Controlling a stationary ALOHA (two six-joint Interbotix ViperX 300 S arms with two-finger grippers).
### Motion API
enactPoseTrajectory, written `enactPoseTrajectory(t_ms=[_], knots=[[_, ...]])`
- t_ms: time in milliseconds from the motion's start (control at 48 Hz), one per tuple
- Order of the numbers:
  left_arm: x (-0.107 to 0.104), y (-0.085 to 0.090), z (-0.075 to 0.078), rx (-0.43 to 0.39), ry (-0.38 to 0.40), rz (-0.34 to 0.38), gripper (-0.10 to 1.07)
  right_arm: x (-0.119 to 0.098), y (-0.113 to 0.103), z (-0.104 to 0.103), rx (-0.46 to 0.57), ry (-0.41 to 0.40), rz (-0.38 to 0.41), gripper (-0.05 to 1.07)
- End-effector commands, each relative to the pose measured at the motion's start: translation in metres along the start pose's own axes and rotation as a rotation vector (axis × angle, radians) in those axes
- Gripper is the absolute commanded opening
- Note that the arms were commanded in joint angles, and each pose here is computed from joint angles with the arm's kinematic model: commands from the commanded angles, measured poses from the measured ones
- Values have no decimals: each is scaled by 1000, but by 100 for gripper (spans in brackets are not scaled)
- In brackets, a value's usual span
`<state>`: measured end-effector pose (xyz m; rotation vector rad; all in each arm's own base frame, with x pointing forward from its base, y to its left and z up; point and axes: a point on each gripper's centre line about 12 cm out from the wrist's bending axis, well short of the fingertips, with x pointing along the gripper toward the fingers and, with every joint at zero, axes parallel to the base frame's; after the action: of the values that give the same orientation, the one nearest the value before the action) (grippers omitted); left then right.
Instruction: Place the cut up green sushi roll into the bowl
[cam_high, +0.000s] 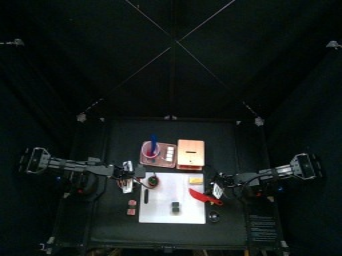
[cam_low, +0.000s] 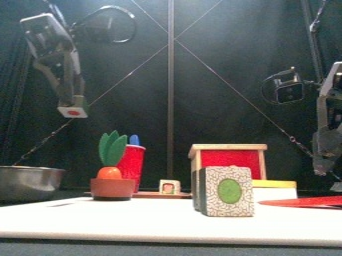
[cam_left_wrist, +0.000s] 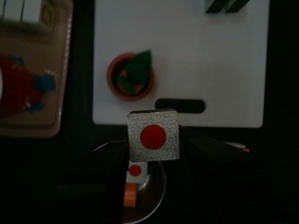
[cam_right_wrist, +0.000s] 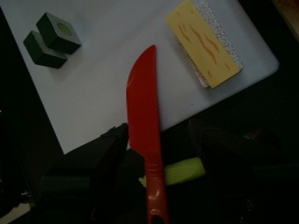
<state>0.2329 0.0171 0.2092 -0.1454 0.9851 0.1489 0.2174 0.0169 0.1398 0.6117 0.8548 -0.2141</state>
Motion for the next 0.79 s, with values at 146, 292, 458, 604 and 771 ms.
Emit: enactPoseTrajectory(t_ms=[146, 292, 458, 604, 771], knots=[[19, 21, -29, -99, -21, 26, 70, -3, 7, 10, 4, -31, 21, 91], [31, 24, -44, -113, 49, 36, 71, -3, 7, 10, 4, -29, 20, 91], [43, 28, -55, -142, 109, 48, 81, -3, 9, 13, 4, -38, 27, 91], [48, 32, -53, -157, 111, 58, 94, -4, 10, 14, 3, -38, 29, 91], [43, 33, -43, -157, 73, 60, 101, -4, 10, 13, 1, -34, 28, 91]])
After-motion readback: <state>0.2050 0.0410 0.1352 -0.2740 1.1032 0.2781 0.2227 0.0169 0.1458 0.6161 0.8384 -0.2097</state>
